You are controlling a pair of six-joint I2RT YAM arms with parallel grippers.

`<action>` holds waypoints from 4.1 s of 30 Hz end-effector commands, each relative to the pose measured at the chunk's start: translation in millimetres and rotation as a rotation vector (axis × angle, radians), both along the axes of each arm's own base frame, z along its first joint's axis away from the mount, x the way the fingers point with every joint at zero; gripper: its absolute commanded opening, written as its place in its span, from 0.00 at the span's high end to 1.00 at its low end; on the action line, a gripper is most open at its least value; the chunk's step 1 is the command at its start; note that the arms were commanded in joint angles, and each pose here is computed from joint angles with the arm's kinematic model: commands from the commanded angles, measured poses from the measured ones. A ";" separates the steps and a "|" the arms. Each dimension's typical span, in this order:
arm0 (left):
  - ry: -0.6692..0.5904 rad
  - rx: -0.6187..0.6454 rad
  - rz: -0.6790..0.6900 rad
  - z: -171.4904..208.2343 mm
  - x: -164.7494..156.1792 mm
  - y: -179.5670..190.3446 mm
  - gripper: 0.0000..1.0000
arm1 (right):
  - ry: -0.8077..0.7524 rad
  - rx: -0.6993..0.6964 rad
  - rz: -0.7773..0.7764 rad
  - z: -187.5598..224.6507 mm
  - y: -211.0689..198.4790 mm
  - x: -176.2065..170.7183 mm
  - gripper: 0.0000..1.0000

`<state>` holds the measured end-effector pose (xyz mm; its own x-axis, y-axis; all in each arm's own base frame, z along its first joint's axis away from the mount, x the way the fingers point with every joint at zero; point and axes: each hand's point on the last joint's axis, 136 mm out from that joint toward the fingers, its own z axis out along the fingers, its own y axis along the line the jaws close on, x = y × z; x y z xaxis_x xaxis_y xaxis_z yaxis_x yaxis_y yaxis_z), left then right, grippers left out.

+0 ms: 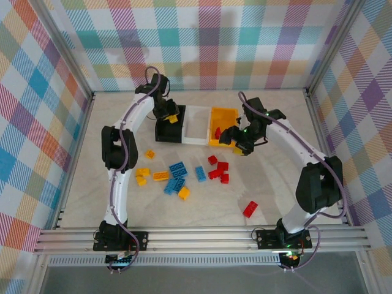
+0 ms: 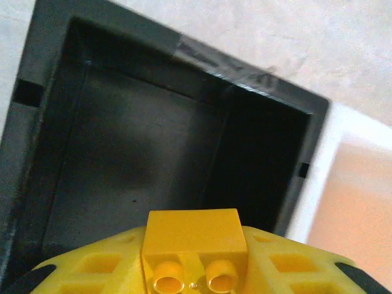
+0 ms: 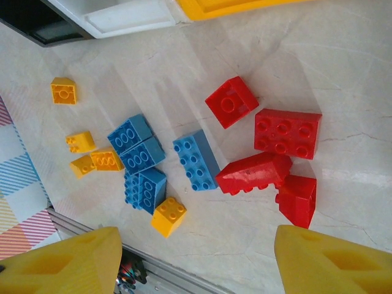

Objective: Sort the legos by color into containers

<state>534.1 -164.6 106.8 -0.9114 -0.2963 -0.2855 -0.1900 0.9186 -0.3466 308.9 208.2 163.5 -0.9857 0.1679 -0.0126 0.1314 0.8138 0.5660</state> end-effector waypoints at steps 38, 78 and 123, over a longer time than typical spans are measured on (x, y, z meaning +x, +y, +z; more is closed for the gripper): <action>0.213 0.250 -0.349 -28.0 -180.8 78.7 0.09 | 0.019 0.064 0.020 -12.4 14.0 -20.2 0.32; 0.260 0.281 -0.259 -78.5 -166.8 105.4 0.57 | 0.052 0.062 0.017 -15.5 24.9 -12.6 0.32; 0.238 0.300 -0.111 -56.9 -139.4 114.9 0.69 | 0.092 -0.051 0.095 -27.0 12.1 -23.6 0.31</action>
